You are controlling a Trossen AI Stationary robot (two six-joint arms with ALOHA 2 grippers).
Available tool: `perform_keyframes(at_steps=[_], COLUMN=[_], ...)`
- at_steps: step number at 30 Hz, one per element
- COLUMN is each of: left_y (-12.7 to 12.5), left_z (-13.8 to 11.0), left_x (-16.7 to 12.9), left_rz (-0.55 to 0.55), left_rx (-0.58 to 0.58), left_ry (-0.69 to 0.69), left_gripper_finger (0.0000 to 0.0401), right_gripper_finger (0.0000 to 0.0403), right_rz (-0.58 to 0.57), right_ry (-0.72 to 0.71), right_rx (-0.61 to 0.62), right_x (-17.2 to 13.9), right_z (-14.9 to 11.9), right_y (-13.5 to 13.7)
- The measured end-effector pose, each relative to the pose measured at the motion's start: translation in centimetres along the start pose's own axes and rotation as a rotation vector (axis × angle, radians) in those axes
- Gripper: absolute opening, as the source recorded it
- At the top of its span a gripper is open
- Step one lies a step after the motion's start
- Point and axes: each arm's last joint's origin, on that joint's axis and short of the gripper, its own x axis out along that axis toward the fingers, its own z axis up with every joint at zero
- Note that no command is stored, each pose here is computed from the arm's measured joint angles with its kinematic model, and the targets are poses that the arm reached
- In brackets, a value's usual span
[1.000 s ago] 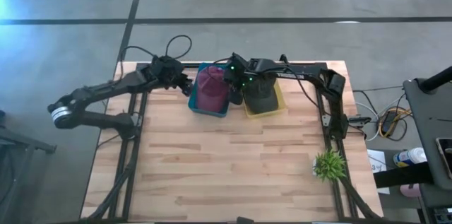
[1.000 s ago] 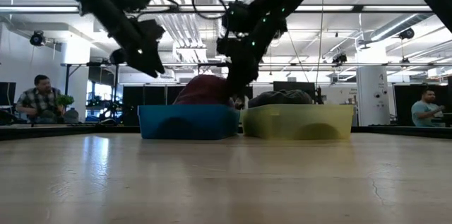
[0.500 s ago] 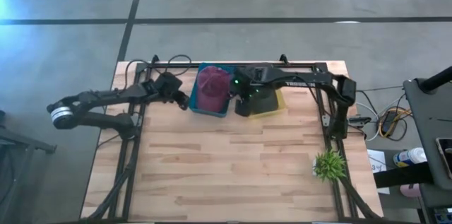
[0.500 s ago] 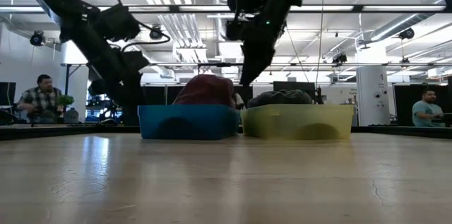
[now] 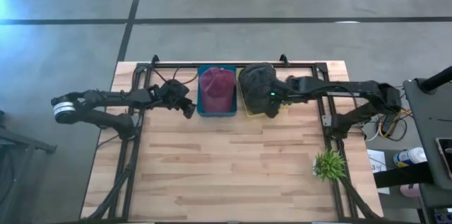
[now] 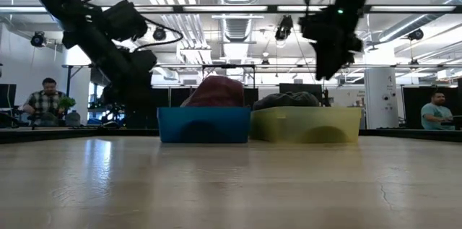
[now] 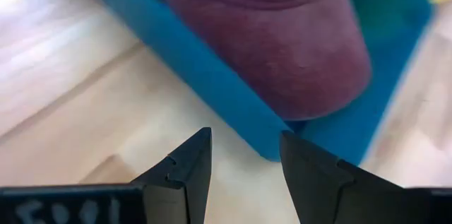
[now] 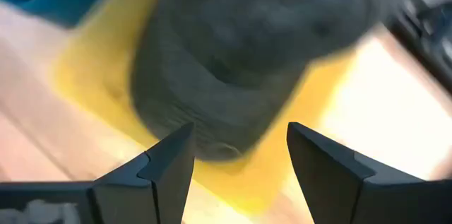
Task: Pick & Place hat
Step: Adjust the bins on the table, then return to Home Position
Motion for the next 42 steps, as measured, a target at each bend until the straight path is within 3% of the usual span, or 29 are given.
perform_keyframes(at_steps=[3,7,11,21,26,34,39,42], left_y=[-1.1,-1.9,-2.2,-3.2,-4.4,-8.3,-10.8,-12.8], left_z=[0.5,1.1,1.8,3.5,3.9,4.5,5.2,5.4], left_x=[-0.2,-1.1,-2.1,-3.5,-4.1,-5.9,-7.7,-9.5], left_rz=[-0.061,-0.055,-0.029,-0.026,-0.050,-0.167,-0.260,-0.340], left_rx=[0.024,0.038,0.054,0.026,0.006,0.003,-0.067,-0.013], left_ry=[-0.001,0.040,0.093,0.081,0.091,0.074,0.058,0.024], left_gripper_finger=[0.0161,0.0161,0.0161,0.0161,0.0161,0.0161,0.0161,0.0161], right_gripper_finger=[0.0219,0.0219,0.0219,0.0219,0.0219,0.0219,0.0219,0.0219], right_rz=[-0.047,-0.085,-0.089,0.130,0.098,0.144,0.262,0.370], right_ry=[0.020,0.096,0.140,0.077,0.037,-0.098,-0.257,-0.372], right_rx=[0.131,0.243,0.243,0.283,0.244,0.187,0.090,0.026], right_x=[0.5,2.1,3.4,5.7,5.7,2.5,-2.2,-5.8], right_z=[-1.7,-3.9,-5.3,-5.0,-4.2,-3.1,-3.5,-4.3], right_y=[-1.8,-3.5,-3.7,-2.4,-2.2,-2.2,-1.7,-1.4])
